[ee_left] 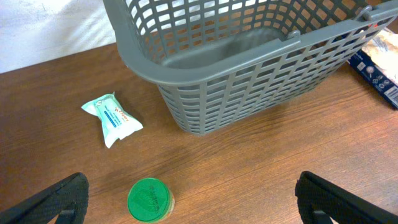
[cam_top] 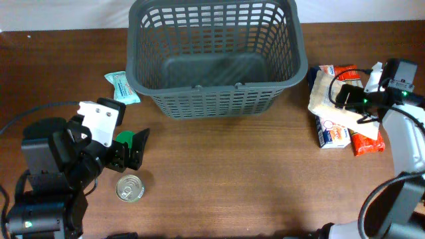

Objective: Pack container
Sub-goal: 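Grasp the beige paper bag from the right pile with the right gripper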

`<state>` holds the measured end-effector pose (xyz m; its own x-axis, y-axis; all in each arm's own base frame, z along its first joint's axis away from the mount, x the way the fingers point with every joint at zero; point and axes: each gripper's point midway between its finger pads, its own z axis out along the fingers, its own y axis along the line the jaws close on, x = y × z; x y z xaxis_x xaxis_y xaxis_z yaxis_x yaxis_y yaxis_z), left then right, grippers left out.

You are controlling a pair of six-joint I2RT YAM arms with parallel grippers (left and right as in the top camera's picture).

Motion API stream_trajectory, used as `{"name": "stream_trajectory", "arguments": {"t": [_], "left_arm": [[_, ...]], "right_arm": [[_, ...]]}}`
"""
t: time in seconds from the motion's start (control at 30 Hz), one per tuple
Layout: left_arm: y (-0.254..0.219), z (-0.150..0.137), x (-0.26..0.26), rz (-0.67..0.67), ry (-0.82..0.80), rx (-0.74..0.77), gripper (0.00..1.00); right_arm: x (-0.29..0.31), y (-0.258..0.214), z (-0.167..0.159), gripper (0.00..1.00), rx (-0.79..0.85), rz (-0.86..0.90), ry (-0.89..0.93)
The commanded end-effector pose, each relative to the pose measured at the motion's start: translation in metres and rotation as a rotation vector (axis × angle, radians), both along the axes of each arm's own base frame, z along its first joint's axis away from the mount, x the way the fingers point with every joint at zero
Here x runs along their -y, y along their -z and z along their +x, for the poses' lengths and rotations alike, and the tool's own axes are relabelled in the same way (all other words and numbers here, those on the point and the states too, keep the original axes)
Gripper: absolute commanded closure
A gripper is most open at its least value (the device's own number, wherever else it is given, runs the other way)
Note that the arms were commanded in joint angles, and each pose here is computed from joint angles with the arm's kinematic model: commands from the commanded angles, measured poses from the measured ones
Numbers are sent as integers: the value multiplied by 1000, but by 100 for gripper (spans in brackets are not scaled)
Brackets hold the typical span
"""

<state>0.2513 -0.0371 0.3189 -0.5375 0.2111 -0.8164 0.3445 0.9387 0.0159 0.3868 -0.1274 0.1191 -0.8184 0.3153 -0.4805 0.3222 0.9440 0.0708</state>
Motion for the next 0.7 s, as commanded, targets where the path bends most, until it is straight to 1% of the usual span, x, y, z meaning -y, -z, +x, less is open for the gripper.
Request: {"name": "stream_trajectory", "arguments": {"t": [0.0, 0.2, 0.43, 0.47, 0.5, 0.63, 0.67], "left_arm": [[-1, -1, 1, 1, 12, 6, 1], [-1, -1, 1, 1, 12, 6, 1], [-1, -1, 1, 1, 12, 6, 1], [-1, -1, 1, 1, 12, 6, 1], [-1, -1, 1, 1, 12, 6, 1], [-1, -1, 1, 1, 12, 6, 1], [-1, -1, 1, 1, 12, 6, 1]], "right_arm": [[-2, 21, 14, 1, 6, 38, -31], [-10, 69, 28, 1, -34, 121, -61], [-15, 119, 21, 1, -131, 179, -62], [-16, 126, 19, 9, -148, 185, -61], [-17, 131, 18, 19, -160, 191, -60], [-19, 146, 12, 76, -199, 209, -55], [-19, 149, 11, 83, -207, 211, -54]]}}
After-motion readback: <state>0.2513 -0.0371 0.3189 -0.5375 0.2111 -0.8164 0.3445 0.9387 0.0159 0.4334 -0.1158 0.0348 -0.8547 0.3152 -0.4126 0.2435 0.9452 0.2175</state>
